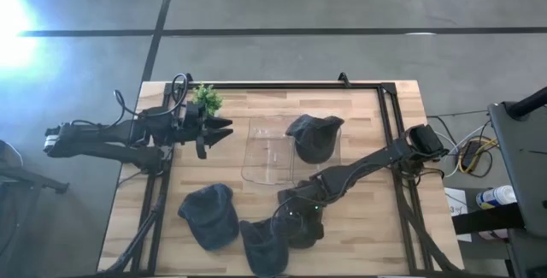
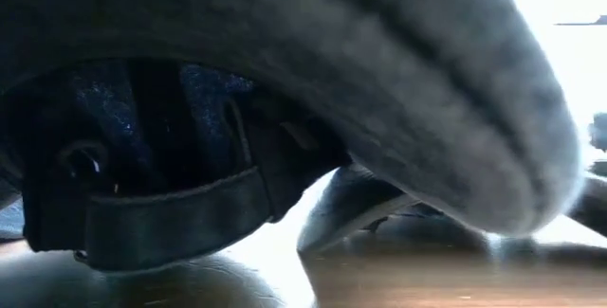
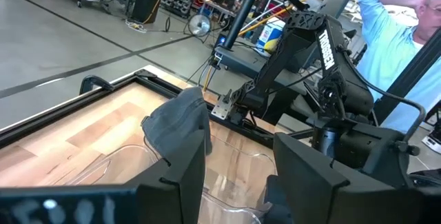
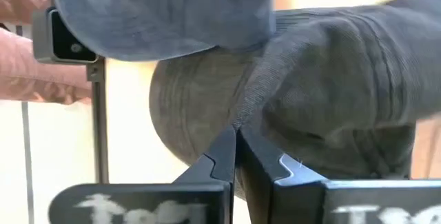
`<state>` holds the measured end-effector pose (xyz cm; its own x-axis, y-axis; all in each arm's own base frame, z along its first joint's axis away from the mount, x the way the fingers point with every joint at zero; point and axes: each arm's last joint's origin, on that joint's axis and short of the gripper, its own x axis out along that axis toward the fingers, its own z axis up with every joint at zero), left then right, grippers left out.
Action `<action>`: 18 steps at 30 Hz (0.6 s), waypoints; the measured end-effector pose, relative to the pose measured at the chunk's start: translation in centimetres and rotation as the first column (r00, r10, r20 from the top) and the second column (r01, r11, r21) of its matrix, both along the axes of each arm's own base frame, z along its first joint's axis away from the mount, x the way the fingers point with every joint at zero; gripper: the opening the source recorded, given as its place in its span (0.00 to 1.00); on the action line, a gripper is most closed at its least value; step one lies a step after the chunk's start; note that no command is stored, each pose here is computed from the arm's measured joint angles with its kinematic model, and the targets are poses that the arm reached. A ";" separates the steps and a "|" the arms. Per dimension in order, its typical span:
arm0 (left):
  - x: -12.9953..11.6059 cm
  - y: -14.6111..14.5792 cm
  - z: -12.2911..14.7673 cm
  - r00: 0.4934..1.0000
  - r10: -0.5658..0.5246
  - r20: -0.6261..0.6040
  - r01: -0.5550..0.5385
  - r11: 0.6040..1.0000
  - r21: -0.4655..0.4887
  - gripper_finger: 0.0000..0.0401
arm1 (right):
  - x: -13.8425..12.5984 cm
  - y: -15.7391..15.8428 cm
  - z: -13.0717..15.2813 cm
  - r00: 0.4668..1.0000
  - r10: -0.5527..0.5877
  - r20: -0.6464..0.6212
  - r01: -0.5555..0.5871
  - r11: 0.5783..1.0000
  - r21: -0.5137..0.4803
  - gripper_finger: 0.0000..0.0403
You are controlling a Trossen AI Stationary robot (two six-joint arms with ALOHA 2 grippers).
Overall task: Pick & Place hat
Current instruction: Put the black cap into the right transparent bin
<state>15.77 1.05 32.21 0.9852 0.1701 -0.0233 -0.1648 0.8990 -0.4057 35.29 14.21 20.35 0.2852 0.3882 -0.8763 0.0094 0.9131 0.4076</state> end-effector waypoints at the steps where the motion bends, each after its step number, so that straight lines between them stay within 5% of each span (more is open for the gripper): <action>1: 0.0 0.0 0.0 1.000 0.000 0.000 0.000 1.000 0.000 0.41 | -0.1 0.2 0.0 1.000 0.001 -0.006 -0.001 1.000 0.002 0.02; 18: 0.0 0.0 -0.1 1.000 0.000 -0.003 0.000 1.000 0.002 0.41 | -3.2 2.5 -0.7 0.972 0.027 -0.235 -0.029 1.000 -0.006 0.02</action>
